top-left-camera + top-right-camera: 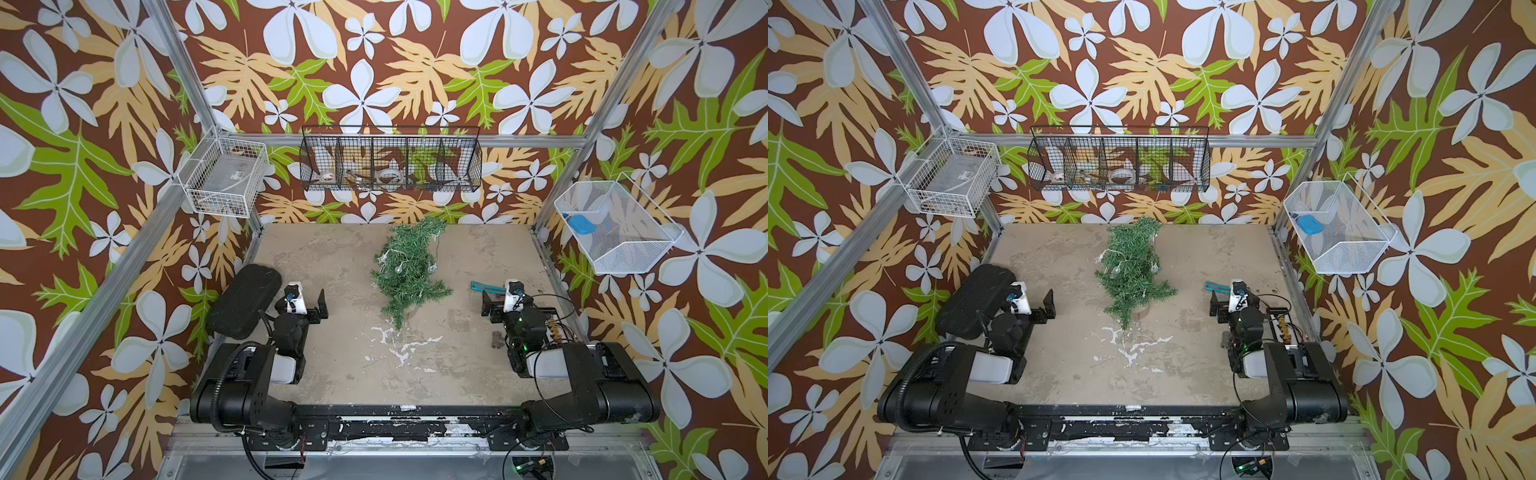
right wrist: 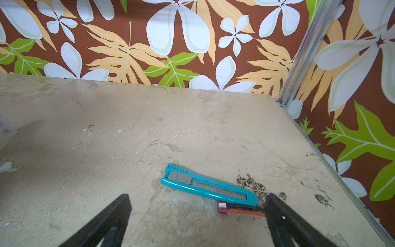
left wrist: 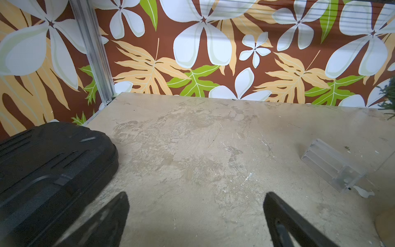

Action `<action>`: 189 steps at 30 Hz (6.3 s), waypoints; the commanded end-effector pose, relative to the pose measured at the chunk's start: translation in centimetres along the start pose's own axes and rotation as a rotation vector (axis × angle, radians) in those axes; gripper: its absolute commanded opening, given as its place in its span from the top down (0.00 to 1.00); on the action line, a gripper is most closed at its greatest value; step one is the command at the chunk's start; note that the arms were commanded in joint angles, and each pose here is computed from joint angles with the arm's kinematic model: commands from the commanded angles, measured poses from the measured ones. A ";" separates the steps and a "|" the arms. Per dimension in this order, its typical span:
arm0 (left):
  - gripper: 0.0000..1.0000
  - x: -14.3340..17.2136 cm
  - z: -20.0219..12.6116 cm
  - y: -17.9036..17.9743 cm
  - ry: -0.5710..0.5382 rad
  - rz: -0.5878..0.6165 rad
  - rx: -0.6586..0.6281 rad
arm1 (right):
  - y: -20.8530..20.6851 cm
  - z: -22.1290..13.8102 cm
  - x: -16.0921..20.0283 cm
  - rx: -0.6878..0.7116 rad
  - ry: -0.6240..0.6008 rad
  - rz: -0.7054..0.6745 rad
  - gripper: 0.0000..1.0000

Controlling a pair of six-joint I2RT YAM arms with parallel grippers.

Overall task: Remove string lights from the small christmas tree
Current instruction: Pick up the light string from the Christmas tree, then remove the light string from the Christmas tree.

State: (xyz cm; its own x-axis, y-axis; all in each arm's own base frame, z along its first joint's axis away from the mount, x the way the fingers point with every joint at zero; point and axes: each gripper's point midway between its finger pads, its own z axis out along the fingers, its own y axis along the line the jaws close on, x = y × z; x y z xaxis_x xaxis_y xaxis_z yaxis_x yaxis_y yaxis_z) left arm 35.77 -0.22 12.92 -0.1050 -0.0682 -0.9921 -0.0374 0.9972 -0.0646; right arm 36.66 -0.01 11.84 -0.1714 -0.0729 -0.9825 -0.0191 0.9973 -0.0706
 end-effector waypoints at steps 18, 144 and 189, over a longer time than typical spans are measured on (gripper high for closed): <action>0.00 -0.5 0.1 -0.1 -0.017 -0.010 0.009 | 0.0 0.1 -0.5 -0.005 -0.017 0.005 0.00; 0.00 2.5 -7.4 -6.9 0.281 -0.291 0.023 | 21.2 -0.7 -42.6 -0.679 -0.148 0.322 1.00; 0.00 2.7 -7.4 -7.1 0.287 -0.292 0.032 | 8.1 -17.4 -36.8 -0.310 -0.271 0.352 1.00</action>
State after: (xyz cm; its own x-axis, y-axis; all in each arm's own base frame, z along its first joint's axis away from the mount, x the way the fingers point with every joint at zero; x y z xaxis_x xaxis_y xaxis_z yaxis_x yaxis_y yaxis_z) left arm 28.21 -7.68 10.90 -0.3862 -0.3370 -0.8586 -0.0763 0.9393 -0.3344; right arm 24.61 14.33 51.23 0.0282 0.2584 -0.9656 -0.4619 0.8600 0.2167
